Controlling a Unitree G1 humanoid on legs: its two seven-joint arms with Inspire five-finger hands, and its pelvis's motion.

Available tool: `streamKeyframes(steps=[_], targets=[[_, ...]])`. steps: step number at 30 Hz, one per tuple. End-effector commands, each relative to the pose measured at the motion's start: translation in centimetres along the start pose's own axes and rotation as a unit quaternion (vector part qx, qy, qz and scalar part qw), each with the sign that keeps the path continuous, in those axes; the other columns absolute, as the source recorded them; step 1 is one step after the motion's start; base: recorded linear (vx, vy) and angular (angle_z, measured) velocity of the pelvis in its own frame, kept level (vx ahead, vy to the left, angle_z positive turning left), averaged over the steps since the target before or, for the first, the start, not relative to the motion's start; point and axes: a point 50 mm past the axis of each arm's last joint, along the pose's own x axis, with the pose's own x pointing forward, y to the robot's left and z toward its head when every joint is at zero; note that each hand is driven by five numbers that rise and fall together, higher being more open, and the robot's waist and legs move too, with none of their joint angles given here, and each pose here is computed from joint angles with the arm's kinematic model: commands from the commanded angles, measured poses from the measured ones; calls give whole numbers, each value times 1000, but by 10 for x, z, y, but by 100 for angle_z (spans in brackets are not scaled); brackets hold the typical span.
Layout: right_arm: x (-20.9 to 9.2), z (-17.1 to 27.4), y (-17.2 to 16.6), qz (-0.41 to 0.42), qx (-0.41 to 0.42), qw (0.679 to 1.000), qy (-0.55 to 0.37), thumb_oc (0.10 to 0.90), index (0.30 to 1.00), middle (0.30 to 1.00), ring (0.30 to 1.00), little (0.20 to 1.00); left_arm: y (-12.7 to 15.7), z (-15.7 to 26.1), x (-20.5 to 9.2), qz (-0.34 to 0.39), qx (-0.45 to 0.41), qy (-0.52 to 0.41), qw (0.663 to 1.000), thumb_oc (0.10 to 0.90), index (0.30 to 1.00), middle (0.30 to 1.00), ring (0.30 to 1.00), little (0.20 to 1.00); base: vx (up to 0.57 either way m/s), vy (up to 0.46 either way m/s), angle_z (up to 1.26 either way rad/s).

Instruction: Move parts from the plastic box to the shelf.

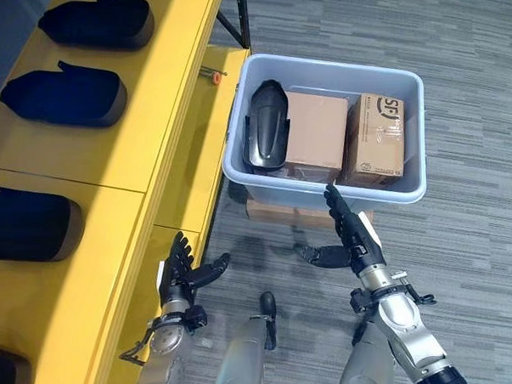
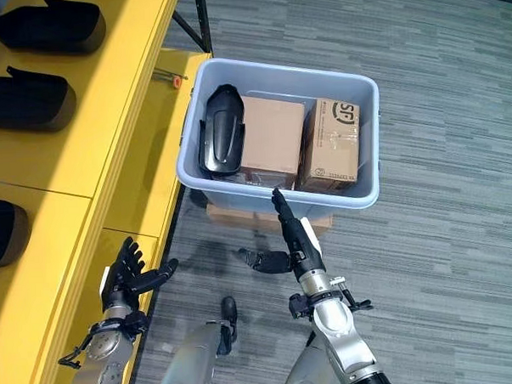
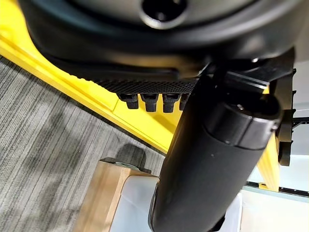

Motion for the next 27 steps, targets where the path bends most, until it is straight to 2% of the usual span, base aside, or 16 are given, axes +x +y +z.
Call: streamKeyframes(steps=[1,7,27], targets=[[18,52,-16,-15,-43,990,-135,900,1000,1000,1000,1000,-13,45,6,-25,-28,-112,993,900,1000,1000,1000,1000,198,-209,-11],[19,56,-25,-25,-59,988,-143,900,1000,1000,1000,1000,-17,38,2,-22,-59,-106,992,900,1000,1000,1000,1000,245,-272,19],[31,63,-15,-5,-53,985,-161,900,1000,1000,1000,1000,-25,40,2,-21,-73,-107,991,900,1000,1000,1000,1000,102,-154,-4]])
